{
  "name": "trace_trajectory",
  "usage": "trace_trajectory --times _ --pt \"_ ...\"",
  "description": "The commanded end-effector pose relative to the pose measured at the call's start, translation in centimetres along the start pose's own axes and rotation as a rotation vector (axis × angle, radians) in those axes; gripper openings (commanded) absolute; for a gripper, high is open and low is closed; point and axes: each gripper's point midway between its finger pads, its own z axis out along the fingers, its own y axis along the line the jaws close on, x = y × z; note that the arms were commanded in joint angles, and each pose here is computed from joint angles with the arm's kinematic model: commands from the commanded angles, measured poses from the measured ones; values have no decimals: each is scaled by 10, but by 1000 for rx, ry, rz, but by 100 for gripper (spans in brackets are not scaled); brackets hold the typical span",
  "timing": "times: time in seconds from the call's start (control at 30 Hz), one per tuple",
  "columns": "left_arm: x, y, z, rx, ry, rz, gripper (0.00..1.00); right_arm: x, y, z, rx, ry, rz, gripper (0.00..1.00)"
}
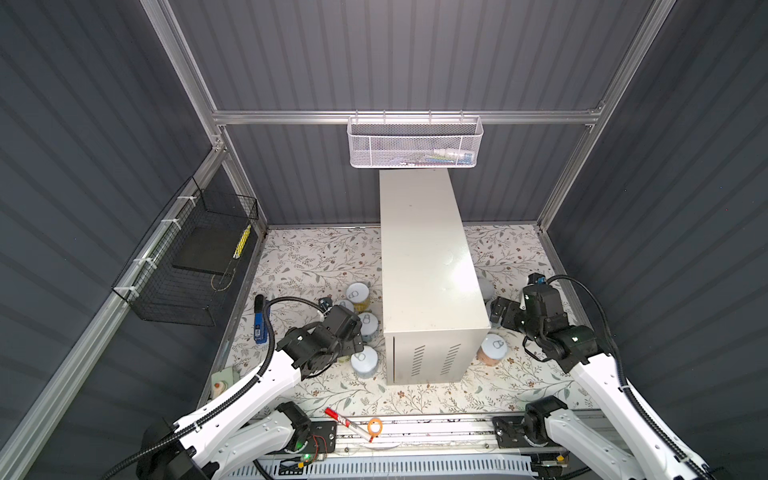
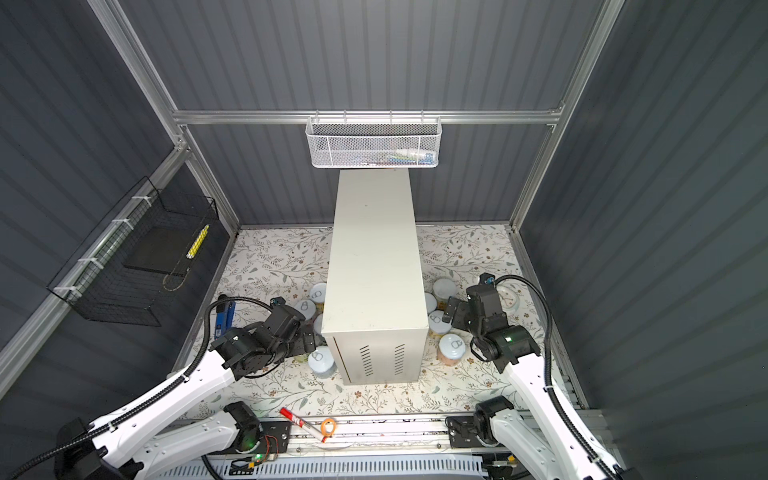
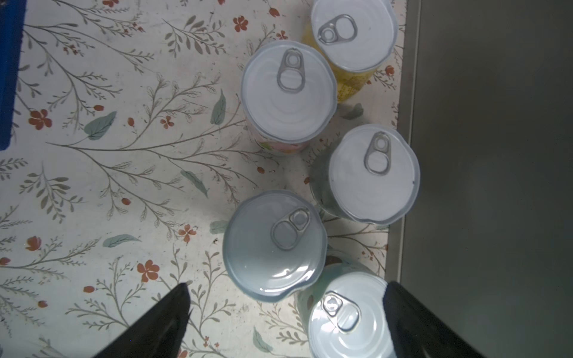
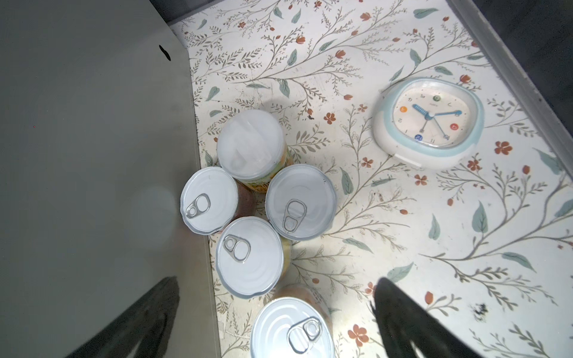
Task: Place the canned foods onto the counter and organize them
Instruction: 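Lower the left gripper over the green-labelled can and close on it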
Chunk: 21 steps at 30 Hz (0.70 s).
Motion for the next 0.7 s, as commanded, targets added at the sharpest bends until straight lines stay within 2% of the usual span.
trace_trajectory --times 0.0,0.33,0.67 --pt "-3 6 12 -53 -42 -13 98 10 3 9 -15 33 4 99" --pt "6 1 39 -62 -32 -16 97 18 8 23 -32 72 0 99" --pt "18 19 54 -138 -26 -53 91 25 10 35 -33 102 -10 99"
